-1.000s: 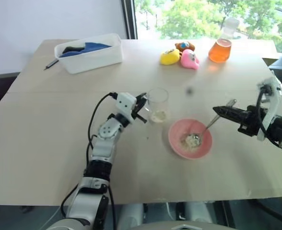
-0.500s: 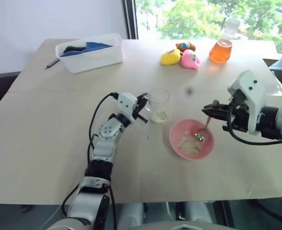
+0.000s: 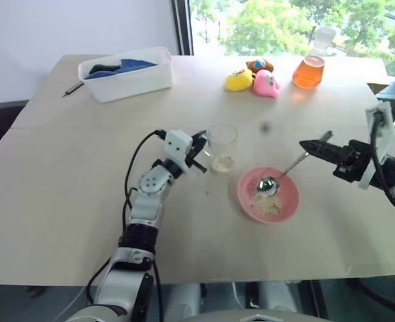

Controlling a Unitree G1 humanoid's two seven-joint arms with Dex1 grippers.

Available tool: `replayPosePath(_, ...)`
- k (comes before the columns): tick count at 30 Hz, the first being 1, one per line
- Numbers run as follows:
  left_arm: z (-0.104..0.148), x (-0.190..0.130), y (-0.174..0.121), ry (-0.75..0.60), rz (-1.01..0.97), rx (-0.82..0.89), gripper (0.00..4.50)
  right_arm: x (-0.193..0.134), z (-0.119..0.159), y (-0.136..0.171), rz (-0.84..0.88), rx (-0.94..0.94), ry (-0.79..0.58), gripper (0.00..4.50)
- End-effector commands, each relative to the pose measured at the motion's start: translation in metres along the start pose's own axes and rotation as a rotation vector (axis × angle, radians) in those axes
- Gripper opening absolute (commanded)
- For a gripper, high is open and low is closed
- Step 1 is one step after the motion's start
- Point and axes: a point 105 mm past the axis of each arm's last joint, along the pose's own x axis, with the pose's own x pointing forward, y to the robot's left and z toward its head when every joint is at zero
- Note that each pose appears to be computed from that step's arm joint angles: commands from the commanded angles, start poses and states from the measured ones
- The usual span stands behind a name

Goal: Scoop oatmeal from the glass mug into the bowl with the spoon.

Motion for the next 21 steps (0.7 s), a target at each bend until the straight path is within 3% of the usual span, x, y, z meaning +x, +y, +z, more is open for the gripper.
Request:
replayPosePath(1, 0.002, -0.001, 0.000, -0.015, -0.001, 0.009, 0.06, -0.004, 0.034, 0.003, 0.039, 0.103, -0.203, 0.00)
replayPosePath(6, -0.001, -0.002, -0.001, -0.002, -0.012, 0.021, 0.06, 0.016, 0.051, 0.021, 0.087, 0.188, -0.295, 0.00)
replayPosePath(12, -0.003, -0.002, -0.009, 0.004, -0.036, 0.040, 0.06, 0.052, 0.057, 0.042, 0.106, 0.168, -0.230, 0.00)
replayPosePath(21, 0.000, -0.001, -0.017, -0.010, -0.042, 0.045, 0.06, 0.074, 0.042, 0.054, 0.112, 0.039, -0.131, 0.00)
